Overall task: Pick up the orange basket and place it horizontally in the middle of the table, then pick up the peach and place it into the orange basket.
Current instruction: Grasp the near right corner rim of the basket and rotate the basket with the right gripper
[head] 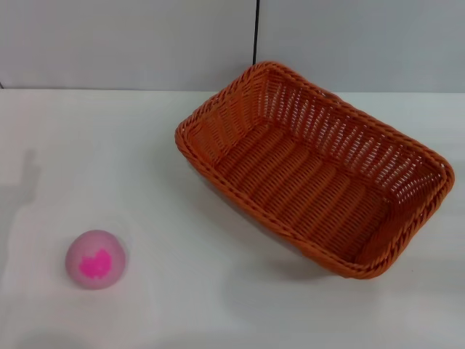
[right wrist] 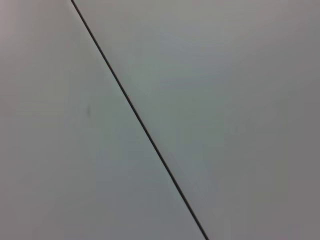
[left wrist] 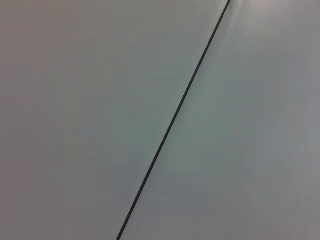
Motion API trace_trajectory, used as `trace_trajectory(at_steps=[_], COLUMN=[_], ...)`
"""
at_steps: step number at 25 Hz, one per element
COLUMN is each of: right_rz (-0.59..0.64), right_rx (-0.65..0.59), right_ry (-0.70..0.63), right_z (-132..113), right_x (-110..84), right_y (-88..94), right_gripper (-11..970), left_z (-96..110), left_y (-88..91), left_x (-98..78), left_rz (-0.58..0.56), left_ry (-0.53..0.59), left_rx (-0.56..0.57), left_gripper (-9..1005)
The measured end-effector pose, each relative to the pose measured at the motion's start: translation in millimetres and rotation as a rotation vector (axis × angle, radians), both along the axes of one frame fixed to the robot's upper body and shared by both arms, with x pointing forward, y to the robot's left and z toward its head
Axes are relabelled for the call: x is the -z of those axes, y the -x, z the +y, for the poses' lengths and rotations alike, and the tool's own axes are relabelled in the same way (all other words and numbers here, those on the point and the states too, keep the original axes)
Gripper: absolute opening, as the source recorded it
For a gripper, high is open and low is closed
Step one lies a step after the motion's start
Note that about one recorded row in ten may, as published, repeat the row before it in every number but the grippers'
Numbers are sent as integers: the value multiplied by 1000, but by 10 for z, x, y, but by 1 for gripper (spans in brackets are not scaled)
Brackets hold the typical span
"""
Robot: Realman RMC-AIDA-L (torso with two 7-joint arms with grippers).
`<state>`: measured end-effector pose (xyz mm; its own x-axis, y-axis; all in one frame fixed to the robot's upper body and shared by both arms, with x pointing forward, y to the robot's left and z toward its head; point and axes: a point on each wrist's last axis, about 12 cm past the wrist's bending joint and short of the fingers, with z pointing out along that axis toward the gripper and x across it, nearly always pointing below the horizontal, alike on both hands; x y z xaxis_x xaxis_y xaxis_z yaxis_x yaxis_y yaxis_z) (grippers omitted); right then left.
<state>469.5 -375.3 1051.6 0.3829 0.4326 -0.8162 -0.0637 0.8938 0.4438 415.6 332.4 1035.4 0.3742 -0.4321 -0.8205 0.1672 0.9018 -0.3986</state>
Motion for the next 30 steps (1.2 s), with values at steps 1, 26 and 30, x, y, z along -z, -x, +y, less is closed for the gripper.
trace_trajectory(at_steps=[1, 26, 30], right_rz=[2, 225, 520], right_rx=[-8, -703, -928], right_ry=[3, 177, 311], right_z=[10, -118, -50], right_x=[1, -687, -1125], right_y=[-2, -478, -795], right_gripper=[434, 434, 444], left_z=[4, 19, 30], left_y=[5, 1, -6], left_x=[2, 71, 85], left_rz=[1, 62, 77], left_ry=[0, 44, 52], left_rx=[-3, 2, 11], left_gripper=[786, 811, 844])
